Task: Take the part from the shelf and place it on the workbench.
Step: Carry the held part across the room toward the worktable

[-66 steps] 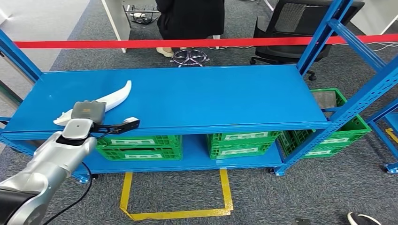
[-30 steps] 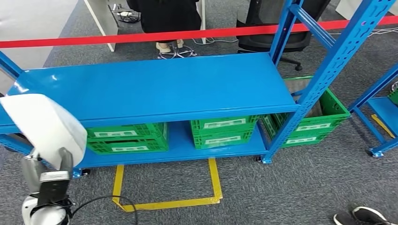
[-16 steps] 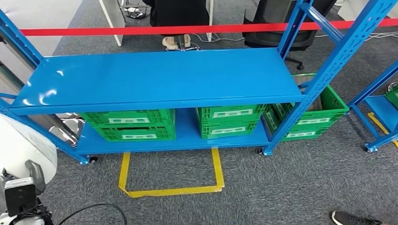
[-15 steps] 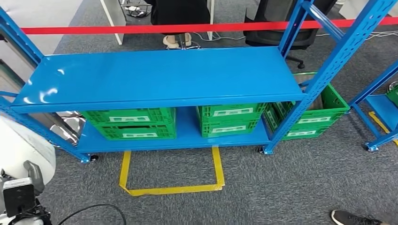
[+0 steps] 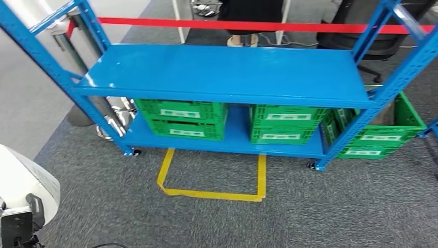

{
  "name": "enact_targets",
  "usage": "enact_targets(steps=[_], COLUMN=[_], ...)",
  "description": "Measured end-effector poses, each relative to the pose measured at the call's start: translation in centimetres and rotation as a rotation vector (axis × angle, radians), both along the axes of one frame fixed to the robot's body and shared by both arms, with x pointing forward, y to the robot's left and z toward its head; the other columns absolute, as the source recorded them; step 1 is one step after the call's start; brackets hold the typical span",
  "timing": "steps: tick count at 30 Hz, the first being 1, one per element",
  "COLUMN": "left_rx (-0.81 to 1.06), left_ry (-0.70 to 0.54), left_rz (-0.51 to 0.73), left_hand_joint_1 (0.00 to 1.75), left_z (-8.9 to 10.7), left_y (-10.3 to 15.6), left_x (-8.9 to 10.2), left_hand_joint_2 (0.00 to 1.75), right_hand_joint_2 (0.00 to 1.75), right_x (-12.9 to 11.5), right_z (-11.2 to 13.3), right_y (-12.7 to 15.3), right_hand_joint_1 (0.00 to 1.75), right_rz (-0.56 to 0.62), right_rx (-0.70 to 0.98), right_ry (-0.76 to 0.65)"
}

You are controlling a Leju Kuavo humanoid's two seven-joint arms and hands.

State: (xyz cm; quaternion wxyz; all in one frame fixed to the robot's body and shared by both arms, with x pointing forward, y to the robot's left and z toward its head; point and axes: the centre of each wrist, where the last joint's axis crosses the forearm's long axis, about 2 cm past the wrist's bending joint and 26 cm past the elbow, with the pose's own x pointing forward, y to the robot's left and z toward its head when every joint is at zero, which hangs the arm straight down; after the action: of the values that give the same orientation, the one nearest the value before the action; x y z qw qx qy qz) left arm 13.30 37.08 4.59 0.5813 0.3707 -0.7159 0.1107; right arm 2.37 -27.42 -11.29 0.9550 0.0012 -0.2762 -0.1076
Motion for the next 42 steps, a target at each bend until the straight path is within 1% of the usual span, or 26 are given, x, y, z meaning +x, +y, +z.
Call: enact_targets(steps=[6,12,19,24,27,30,37,42], left_rx=[0.009,-0.003,-0.006,-0.006,-0.009,-0.005,0.006,-0.008], left_ry=[0.012,0.017,0.021,0.041,0.046,0.049,0.047,0.032], left_rz=[0.015,0.009,0.014,0.016,0.012,0.017,0.023,0.017], left_hand_joint_1=[1.75,1.75,1.75,1.75,1.75,1.75,1.75,1.75], left_z=[-0.2,-0.4,-0.6,-0.9,-1.1,-1.1,-1.0,-0.6], left_y=[0.3,-0.3,-0.3,0.0,-0.1,-0.1,-0.7,-1.8], left_x=[-0.5,-0.6,-0.9,-1.9,-2.1,-2.2,-2.1,-1.4], left_hand_joint_2=[1.75,1.75,1.75,1.75,1.75,1.75,1.75,1.75], right_hand_joint_2=[1.75,1.75,1.75,1.75,1.75,1.75,1.75,1.75], right_x=[0.9,0.8,1.0,0.8,0.5,0.8,1.3,1.0], right_z=[0.1,0.1,0.1,0.1,0.0,0.1,0.1,0.1], right_y=[0.1,0.1,-0.2,0.1,0.0,0.0,-0.1,-0.3], right_hand_joint_1=[0.0,0.0,0.0,0.0,0.0,0.0,0.0,0.0], right_rz=[0.046,0.093,0.107,0.111,0.111,0.111,0.115,0.116], right_rx=[-0.001,-0.007,-0.014,-0.012,-0.015,-0.015,-0.016,-0.019], right_ry=[-0.036,-0.03,-0.034,-0.035,-0.033,-0.039,-0.051,-0.043])
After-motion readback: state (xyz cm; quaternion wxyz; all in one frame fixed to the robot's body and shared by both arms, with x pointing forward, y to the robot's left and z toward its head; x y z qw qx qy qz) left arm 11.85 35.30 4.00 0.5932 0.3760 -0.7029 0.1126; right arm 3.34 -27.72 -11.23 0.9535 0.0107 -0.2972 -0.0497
